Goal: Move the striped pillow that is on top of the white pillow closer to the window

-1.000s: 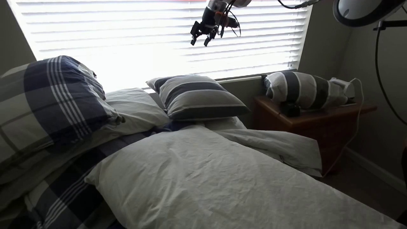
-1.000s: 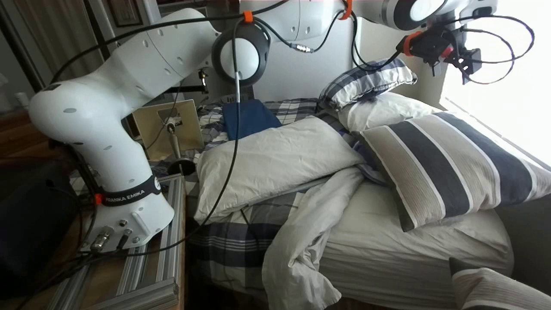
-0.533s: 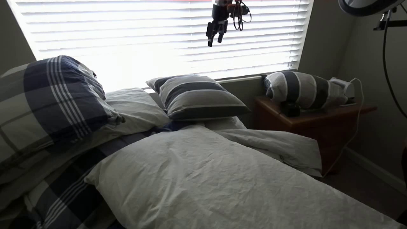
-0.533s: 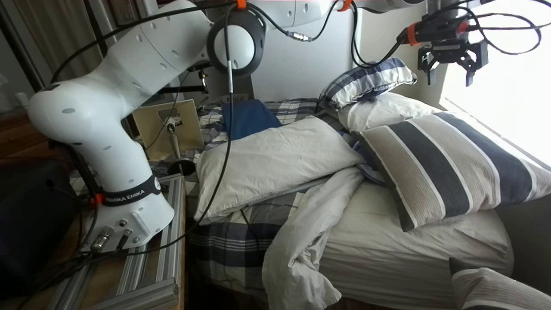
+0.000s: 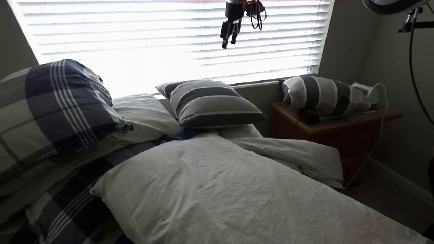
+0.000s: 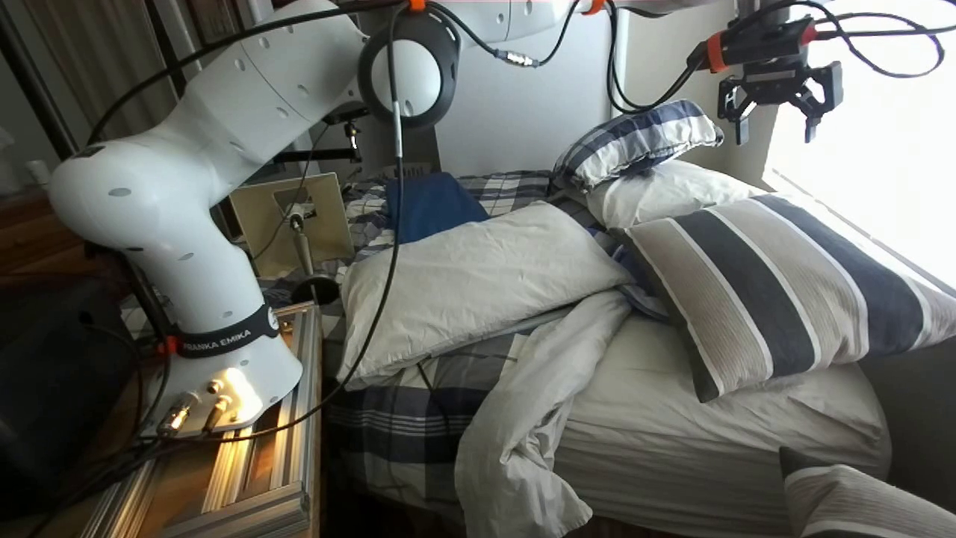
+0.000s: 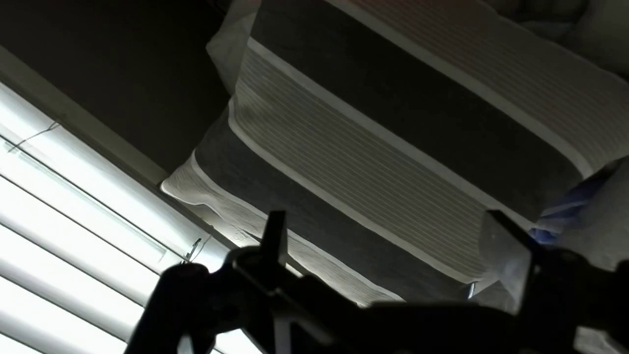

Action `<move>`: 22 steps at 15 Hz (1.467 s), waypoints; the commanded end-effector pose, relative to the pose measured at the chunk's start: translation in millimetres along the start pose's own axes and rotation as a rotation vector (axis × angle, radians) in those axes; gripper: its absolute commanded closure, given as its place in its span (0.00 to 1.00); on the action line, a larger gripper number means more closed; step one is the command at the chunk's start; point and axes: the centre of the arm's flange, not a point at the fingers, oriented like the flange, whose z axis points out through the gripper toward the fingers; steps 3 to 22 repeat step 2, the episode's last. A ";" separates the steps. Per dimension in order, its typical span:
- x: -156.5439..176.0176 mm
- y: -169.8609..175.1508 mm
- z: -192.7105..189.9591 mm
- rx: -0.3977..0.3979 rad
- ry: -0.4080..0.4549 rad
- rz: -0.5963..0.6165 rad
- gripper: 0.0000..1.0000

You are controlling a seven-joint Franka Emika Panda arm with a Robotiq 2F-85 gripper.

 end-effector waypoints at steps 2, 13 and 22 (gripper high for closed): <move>0.0 0.0 0.0 0.000 0.000 -0.001 0.00; 0.0 0.0 0.0 0.000 0.000 -0.001 0.00; 0.0 0.0 0.0 0.000 0.000 -0.001 0.00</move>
